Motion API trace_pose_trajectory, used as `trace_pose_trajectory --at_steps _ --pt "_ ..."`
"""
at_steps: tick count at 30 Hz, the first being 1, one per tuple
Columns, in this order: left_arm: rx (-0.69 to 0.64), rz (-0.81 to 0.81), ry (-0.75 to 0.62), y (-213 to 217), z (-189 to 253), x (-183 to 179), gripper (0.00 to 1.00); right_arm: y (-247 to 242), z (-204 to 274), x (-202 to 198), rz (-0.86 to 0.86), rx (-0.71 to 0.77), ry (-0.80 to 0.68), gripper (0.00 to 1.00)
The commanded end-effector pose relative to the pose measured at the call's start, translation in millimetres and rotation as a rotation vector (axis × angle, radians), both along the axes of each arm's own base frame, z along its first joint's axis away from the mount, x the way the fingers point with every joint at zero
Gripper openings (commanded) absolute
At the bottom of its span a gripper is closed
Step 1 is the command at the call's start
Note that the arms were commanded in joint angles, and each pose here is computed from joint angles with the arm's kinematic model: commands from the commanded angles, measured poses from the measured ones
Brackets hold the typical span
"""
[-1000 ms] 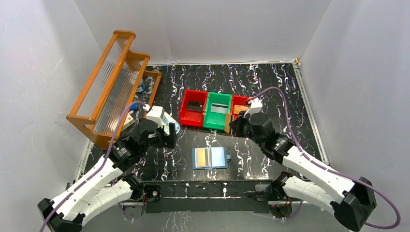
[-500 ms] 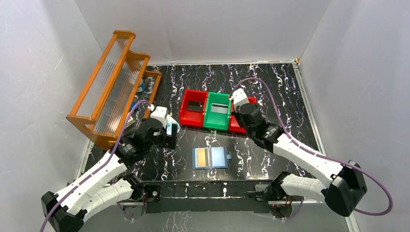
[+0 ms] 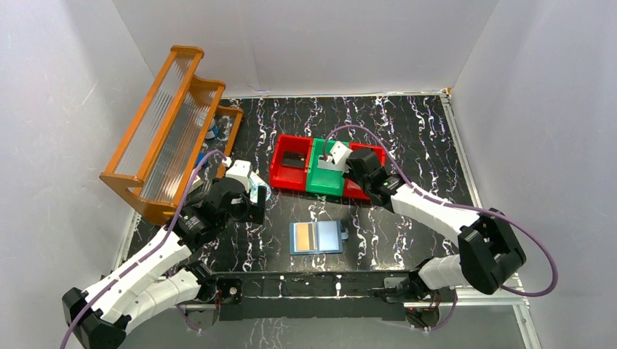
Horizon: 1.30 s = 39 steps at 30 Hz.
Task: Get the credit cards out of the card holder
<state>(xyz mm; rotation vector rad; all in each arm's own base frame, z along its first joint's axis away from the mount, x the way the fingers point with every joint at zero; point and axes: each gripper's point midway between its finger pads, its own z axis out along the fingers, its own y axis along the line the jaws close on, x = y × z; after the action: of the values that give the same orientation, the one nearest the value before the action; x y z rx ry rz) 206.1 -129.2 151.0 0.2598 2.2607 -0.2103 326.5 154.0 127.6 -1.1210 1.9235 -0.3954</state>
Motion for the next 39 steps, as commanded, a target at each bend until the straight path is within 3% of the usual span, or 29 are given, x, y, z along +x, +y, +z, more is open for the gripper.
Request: trace_pose_trajectory --at_steps 1,17,36,39 --pt "0.01 0.025 -0.028 6 13 4 0.98 21 29 27 0.084 0.045 -0.07 0.0" --pt "0.01 0.03 -0.025 7 12 3 0.98 4 -7 62 0.119 -0.145 -0.073 0.0" --pt "-0.001 0.049 -0.05 11 19 3 0.98 -1 -50 83 0.174 -0.208 0.023 0.0" --pt "0.005 0.048 -0.046 11 18 3 0.98 -2 -59 83 0.166 -0.22 0.048 0.1"
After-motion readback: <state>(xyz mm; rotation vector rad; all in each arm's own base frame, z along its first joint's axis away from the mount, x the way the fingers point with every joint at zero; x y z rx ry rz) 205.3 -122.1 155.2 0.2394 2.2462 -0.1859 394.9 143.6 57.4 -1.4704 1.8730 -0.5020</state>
